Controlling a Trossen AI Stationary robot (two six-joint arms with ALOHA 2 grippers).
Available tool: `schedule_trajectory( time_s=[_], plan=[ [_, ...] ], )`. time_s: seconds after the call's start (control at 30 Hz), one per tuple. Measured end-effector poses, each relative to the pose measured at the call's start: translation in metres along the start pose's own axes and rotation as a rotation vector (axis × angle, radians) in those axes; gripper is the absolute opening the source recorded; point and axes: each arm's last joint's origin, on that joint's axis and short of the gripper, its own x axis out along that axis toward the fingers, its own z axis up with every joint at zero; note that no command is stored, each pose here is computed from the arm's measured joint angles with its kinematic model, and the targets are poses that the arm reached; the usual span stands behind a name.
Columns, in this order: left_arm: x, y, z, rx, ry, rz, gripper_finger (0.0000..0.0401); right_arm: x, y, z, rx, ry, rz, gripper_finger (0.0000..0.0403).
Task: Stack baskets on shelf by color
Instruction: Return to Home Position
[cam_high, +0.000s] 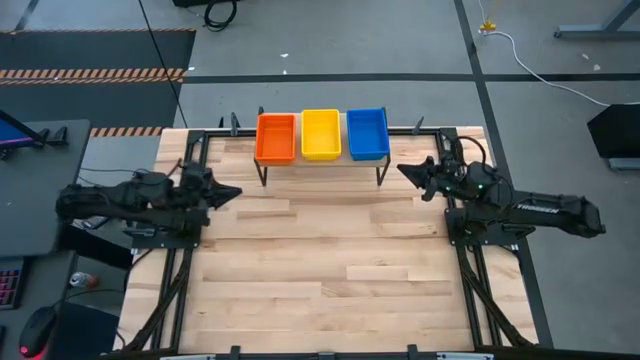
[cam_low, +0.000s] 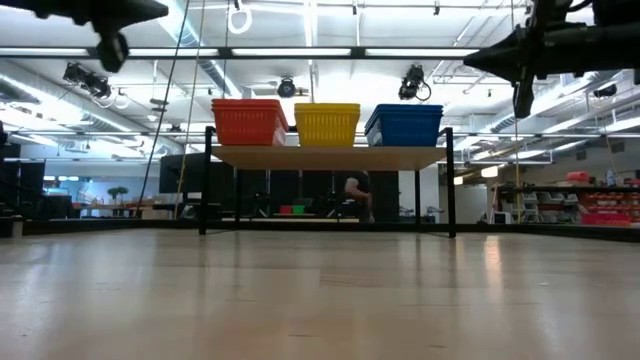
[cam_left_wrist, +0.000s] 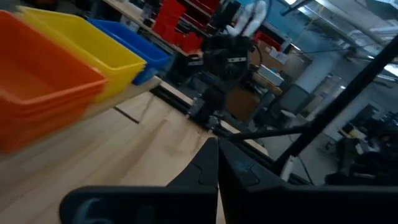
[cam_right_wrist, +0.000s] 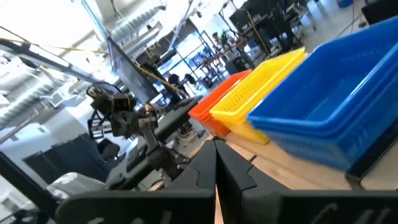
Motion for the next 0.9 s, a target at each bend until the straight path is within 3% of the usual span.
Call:
schedule_trajectory(
  time_s=[0.13,0.3,0.47,0.67,0.9],
  plan=[
    [-0.016,0.008,-0.002,0.005,-0.017,0.052,0.0003,-0.004,-0.001,0.004,-0.039,-0.041,-0.026,0.0003],
    [-0.018,0.019,-0.017,-0.057,-0.075,0.019,0.0003,-0.009,-0.006,0.003,-0.055,-0.022,-0.08,0.0003],
    [-0.01,0.029,-0.036,-0.061,-0.139,-0.012,0.0003,-0.01,-0.01,-0.004,-0.035,-0.026,-0.018,0.0003],
    [0.0,0.039,-0.057,-0.081,-0.193,-0.045,0.0004,-0.013,-0.028,-0.031,0.041,-0.046,0.048,0.0004],
    [0.008,0.054,-0.084,-0.047,-0.128,0.005,0.0004,-0.014,-0.032,-0.04,-0.013,0.021,0.045,0.0004]
  ],
)
